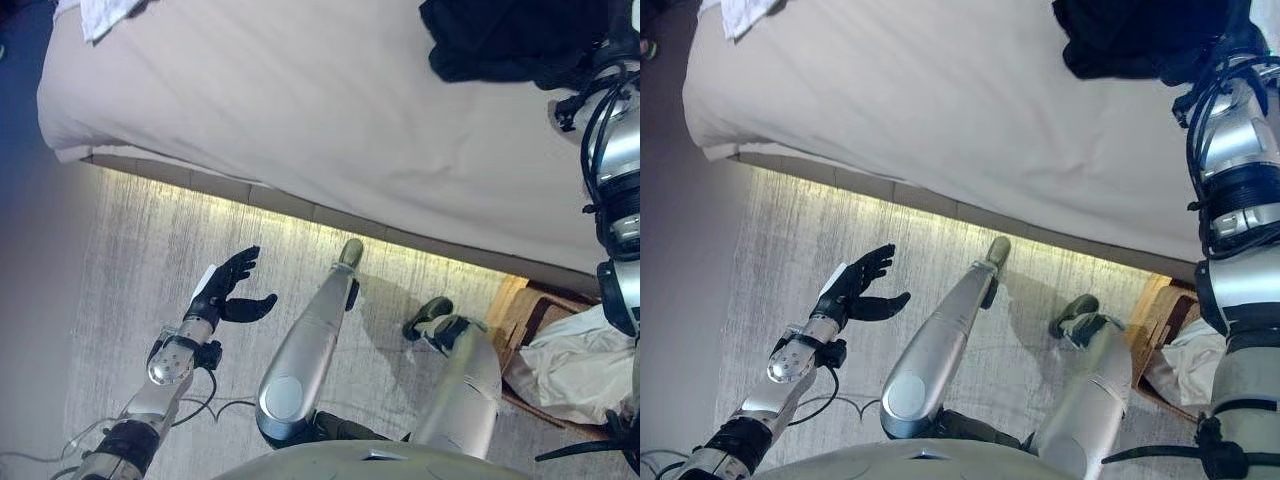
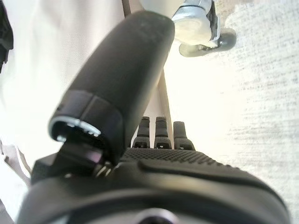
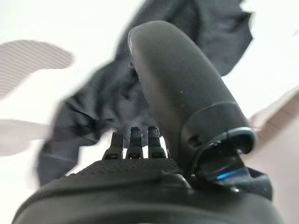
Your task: Pick up the clothes from the bed and place them into the basket
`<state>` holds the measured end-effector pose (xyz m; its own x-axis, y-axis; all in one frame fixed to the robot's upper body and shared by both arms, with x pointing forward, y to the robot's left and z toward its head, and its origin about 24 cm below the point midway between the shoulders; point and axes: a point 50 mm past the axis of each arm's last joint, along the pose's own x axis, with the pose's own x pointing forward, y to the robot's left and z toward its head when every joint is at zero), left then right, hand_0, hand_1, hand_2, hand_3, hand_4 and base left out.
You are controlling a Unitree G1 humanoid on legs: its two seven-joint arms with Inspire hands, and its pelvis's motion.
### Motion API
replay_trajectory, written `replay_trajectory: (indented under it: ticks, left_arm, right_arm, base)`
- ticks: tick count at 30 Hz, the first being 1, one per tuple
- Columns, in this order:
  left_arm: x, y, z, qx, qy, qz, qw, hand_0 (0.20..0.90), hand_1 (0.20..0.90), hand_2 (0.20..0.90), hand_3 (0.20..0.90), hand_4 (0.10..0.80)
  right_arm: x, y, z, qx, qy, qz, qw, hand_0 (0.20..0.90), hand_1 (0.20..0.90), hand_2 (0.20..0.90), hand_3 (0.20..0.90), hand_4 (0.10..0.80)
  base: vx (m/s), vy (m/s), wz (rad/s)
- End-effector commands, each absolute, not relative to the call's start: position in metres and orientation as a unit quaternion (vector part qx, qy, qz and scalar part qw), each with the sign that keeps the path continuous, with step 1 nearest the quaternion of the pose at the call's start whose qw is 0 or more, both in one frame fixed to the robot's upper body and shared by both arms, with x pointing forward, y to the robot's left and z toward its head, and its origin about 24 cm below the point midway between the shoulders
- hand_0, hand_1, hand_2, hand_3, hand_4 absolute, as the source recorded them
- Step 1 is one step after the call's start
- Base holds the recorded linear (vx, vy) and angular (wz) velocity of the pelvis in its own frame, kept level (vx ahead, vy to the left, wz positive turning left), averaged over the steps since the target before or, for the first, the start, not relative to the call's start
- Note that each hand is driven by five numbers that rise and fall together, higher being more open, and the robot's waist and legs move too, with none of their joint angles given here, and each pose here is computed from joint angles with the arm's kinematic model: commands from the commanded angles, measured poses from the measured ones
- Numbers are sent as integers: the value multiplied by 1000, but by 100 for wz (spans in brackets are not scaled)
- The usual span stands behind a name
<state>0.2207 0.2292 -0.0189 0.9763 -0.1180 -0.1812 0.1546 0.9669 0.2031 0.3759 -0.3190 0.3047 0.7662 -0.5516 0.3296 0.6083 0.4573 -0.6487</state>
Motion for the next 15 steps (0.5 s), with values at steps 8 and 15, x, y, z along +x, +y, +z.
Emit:
replay_trajectory:
  ticks: [8,15]
  left_arm:
    - [213,260,25,87,-21,-3,996,900,900,900,900,800]
    - [212,268,35,92,-39,1,995,900,900,900,900,800]
  right_arm:
    - [347,-333,388,-446,-75,-381,807,900,900,900,900,800]
    - [347,-339,386,-445,-47,-377,811,300,300,300,200,100]
  base:
    - [-57,-49,5]
    - [-38,-63,-1]
